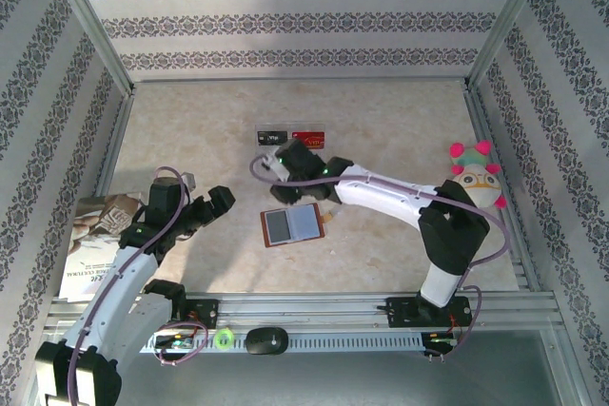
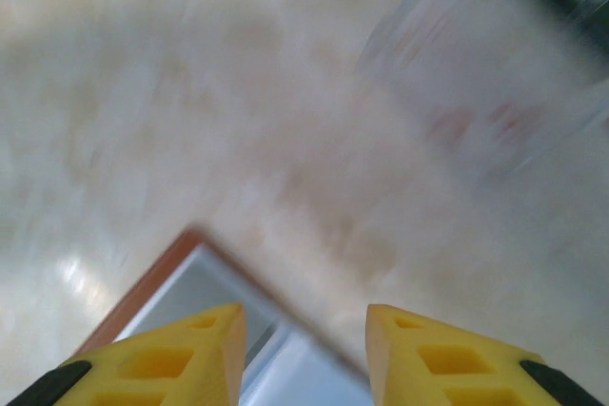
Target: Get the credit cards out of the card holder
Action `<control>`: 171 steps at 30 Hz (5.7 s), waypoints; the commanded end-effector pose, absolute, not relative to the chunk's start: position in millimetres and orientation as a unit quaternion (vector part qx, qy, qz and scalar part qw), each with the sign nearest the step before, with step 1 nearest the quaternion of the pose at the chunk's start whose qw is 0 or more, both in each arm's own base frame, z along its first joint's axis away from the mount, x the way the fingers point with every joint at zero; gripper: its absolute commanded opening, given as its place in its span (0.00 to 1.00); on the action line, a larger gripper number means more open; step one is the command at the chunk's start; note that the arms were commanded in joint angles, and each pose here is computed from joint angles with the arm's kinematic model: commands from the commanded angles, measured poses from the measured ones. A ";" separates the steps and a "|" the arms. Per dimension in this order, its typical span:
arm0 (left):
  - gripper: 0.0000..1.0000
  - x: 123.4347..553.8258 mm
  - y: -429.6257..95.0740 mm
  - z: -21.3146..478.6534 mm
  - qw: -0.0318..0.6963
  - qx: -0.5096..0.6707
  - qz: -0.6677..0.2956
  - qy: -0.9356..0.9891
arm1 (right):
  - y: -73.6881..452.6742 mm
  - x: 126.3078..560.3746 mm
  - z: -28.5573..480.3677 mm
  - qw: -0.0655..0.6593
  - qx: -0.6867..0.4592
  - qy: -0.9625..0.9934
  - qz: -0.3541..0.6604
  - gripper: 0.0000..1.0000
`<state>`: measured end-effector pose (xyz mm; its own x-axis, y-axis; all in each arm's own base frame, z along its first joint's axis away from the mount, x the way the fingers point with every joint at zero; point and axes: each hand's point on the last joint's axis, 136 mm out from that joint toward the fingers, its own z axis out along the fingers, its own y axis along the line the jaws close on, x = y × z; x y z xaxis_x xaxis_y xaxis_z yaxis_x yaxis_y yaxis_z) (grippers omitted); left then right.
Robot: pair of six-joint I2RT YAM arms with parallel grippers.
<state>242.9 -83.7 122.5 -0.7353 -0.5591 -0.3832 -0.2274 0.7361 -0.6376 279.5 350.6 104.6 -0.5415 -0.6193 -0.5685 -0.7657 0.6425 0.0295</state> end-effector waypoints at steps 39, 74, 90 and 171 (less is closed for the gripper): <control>0.93 245.2 -106.3 107.6 0.262 -0.211 -0.362 0.869 | 351.8 221.4 10.5 0.160 -0.428 0.888 0.046 0.40; 0.54 255.7 -169.8 96.1 0.252 -0.147 -0.400 0.869 | 386.6 222.1 66.9 0.239 -0.319 0.867 0.299 0.00; 0.30 275.0 -196.3 75.2 0.241 -0.126 -0.380 0.884 | 386.6 217.1 64.5 0.235 -0.312 0.866 0.312 0.00; 0.44 262.4 -234.0 51.9 0.153 -0.087 -0.362 0.916 | 309.6 233.5 0.7 0.151 -0.145 0.935 0.286 0.04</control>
<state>261.3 -231.8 52.0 -0.9299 -0.3023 -0.2098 -0.0705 0.7058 -0.7049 245.5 315.5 23.0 -0.8883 -0.1916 -0.4175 -0.3993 0.7714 0.4955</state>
